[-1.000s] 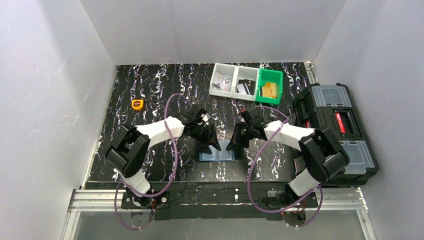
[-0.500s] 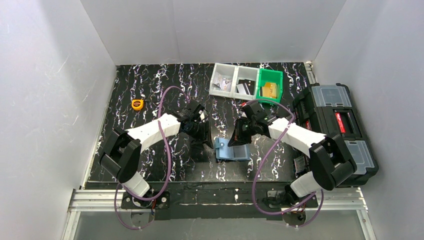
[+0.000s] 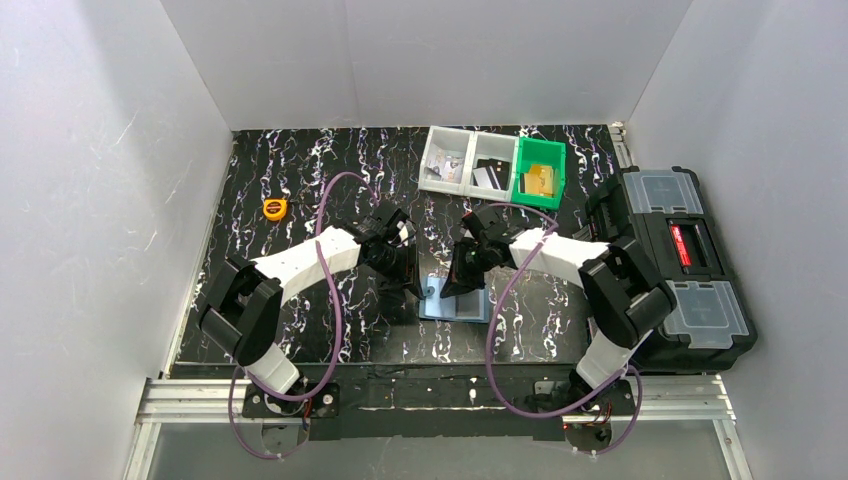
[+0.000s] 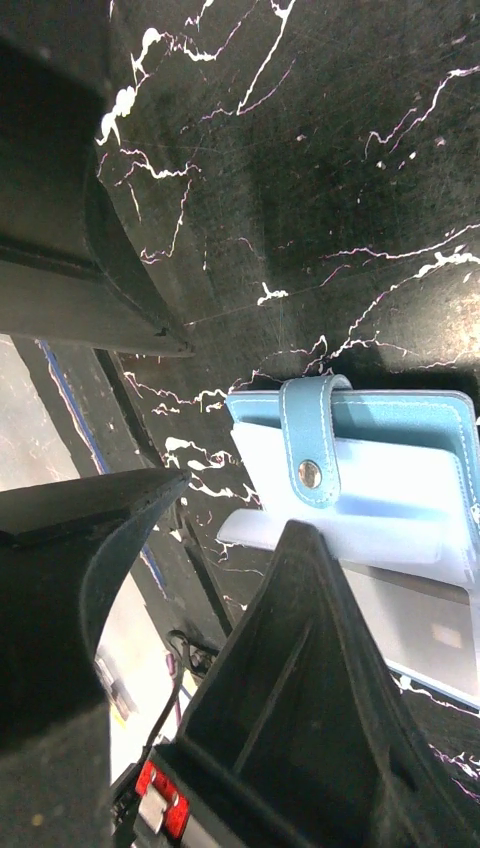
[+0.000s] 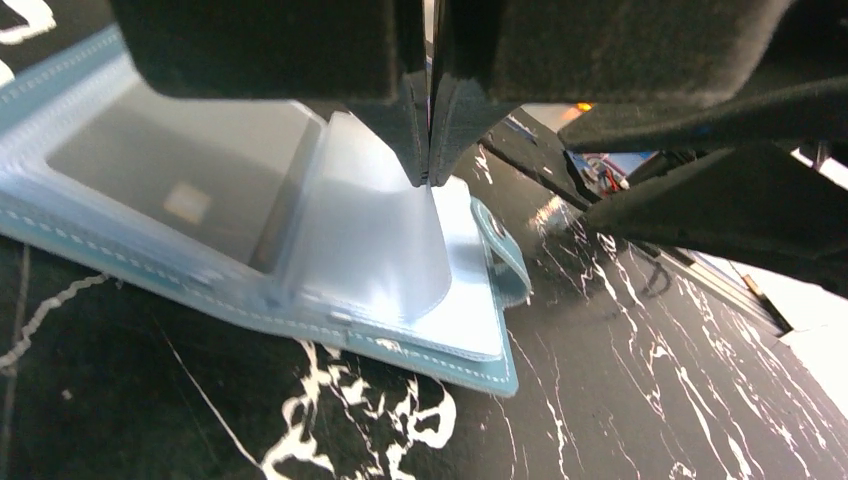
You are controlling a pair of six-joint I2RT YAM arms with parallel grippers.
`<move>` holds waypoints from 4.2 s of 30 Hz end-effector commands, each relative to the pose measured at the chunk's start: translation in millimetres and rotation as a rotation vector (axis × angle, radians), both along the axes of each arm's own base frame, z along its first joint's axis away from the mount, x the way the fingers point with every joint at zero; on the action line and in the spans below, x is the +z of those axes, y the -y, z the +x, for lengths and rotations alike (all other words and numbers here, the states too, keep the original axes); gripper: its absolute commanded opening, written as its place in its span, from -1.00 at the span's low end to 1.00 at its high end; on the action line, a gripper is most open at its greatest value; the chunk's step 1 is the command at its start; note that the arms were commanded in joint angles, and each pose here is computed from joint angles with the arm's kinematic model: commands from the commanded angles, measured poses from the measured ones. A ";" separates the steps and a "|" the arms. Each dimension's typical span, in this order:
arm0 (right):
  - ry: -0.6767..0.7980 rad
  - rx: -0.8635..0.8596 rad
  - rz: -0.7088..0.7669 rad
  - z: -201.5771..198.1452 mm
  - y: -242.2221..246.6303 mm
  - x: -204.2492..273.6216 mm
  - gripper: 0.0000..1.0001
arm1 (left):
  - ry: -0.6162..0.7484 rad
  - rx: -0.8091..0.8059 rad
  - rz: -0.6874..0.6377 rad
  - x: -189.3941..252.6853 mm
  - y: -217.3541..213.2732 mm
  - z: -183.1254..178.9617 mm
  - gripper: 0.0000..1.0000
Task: Take the credit cards out of the card holder
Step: Remove the credit card from the card holder.
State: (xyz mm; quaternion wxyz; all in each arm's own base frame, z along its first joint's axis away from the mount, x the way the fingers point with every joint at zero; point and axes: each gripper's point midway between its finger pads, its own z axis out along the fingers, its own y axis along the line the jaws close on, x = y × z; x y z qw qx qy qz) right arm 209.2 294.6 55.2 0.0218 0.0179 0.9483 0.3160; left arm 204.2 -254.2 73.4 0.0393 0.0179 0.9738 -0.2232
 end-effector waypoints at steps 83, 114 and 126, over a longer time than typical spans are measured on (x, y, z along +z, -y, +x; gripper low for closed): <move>0.057 -0.210 -0.156 -12.4 67.7 -16.1 -0.31 | -0.075 -0.193 0.123 -65.3 56.7 -5.7 -1.00; 0.026 -0.201 -0.147 -12.5 61.4 -24.0 0.04 | -0.088 -0.187 0.122 -67.3 54.9 -9.4 -1.00; 0.014 -0.169 -0.080 -8.7 41.7 -16.2 0.07 | -0.090 -0.188 0.118 -67.5 55.5 -10.3 -1.00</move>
